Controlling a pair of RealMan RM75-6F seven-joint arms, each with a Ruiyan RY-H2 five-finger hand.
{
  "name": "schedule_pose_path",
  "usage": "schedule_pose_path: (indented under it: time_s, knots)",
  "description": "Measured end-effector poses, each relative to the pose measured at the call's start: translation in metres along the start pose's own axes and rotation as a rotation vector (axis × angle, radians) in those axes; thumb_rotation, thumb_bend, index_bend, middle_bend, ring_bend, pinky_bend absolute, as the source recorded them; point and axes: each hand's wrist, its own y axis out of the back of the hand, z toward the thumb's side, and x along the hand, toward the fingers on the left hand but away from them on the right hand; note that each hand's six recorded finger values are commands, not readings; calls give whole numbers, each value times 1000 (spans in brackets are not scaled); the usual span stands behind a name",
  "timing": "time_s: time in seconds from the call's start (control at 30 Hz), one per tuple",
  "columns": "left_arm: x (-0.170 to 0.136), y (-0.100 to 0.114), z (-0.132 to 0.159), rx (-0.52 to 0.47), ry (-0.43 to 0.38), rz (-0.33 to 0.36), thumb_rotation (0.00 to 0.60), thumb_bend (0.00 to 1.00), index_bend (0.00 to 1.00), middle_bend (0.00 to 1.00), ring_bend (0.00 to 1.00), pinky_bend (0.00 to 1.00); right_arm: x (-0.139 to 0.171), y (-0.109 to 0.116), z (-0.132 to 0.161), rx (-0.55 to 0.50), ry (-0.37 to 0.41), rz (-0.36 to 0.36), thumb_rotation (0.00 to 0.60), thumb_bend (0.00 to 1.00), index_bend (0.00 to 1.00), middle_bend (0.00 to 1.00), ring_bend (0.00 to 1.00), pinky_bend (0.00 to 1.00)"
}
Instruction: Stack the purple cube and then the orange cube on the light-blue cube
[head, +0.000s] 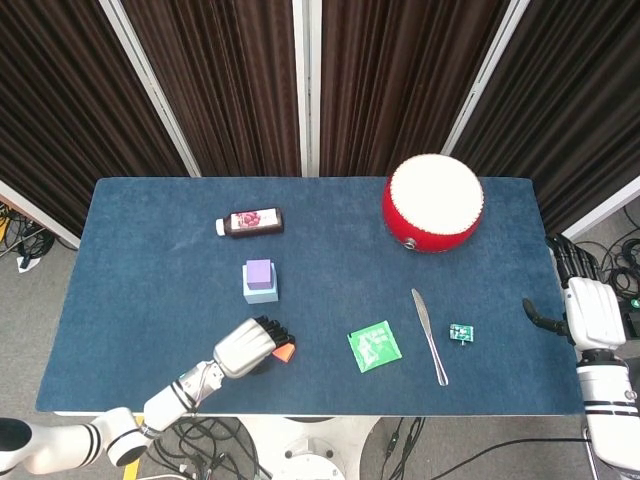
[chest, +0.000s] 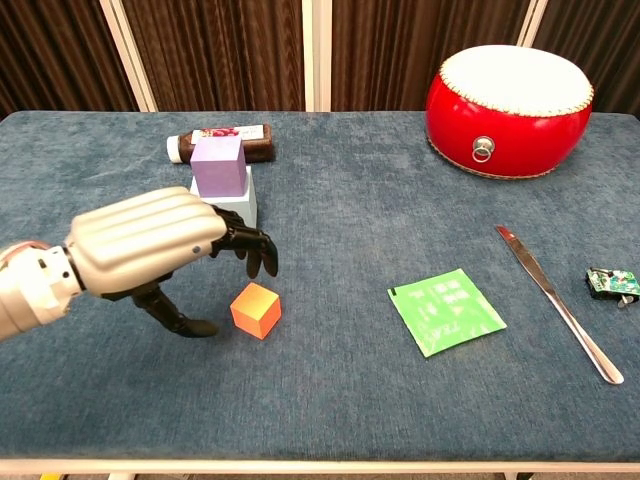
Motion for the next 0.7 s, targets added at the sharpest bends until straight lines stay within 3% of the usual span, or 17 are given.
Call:
schedule_pose_path:
  time_s: [0.23, 0.7]
  knots:
    - [9, -2, -1, 8, 37, 3, 600, 223, 405, 523, 401, 475, 1, -3, 2, 7, 9, 6, 600, 219, 0, 8, 0, 0]
    - [13, -13, 3, 13, 24, -32, 600, 234, 405, 525, 401, 476, 1, 0, 0, -1, 4, 0, 600, 220, 0, 8, 0, 0]
